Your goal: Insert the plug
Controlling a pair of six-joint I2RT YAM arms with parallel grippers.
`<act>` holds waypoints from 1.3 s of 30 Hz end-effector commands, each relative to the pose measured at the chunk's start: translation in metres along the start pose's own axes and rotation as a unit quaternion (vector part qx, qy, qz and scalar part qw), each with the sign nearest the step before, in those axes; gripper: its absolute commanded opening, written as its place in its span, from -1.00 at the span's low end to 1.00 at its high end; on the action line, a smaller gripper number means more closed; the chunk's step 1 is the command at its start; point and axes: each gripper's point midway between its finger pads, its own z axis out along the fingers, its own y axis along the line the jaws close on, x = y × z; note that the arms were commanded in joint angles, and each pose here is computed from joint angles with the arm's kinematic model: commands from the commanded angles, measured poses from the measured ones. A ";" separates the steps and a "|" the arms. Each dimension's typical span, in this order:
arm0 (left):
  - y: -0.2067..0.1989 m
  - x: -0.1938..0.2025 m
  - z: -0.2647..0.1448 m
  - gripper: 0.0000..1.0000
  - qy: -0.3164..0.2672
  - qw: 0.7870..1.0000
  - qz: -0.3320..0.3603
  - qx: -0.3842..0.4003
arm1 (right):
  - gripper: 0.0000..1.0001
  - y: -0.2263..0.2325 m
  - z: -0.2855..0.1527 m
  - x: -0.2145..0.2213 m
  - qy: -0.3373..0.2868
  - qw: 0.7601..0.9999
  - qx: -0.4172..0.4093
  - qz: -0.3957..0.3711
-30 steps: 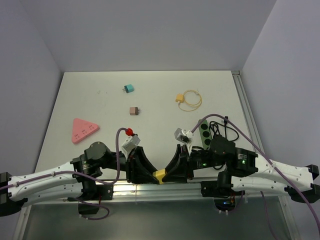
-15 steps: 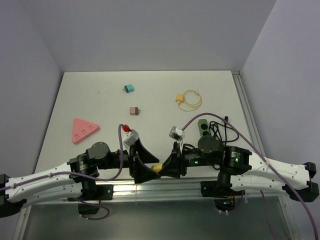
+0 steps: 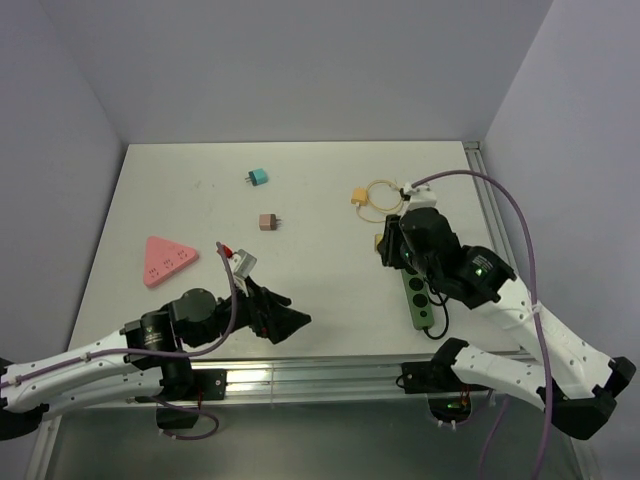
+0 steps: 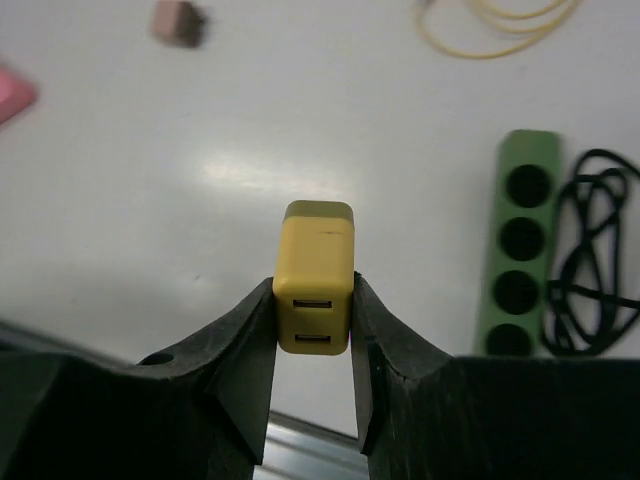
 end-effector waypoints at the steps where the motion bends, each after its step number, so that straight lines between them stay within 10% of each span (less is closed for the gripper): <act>1: -0.005 -0.008 -0.002 0.97 -0.021 1.000 -0.011 0.012 | -1.00 -0.054 -0.009 -0.031 -0.031 0.988 0.139 -0.054; 9: -0.006 0.000 -0.008 0.96 -0.017 0.999 -0.023 0.034 | -1.00 -0.088 0.008 -0.047 0.003 0.972 0.164 -0.170; 22: -0.013 0.010 -0.003 0.94 0.002 0.998 -0.037 0.058 | -1.00 -0.144 0.084 -0.020 0.209 0.965 0.128 -0.097; 39: -0.013 0.020 0.012 0.94 0.017 0.997 -0.042 0.062 | -1.00 -0.159 0.107 0.021 0.221 0.962 0.128 -0.098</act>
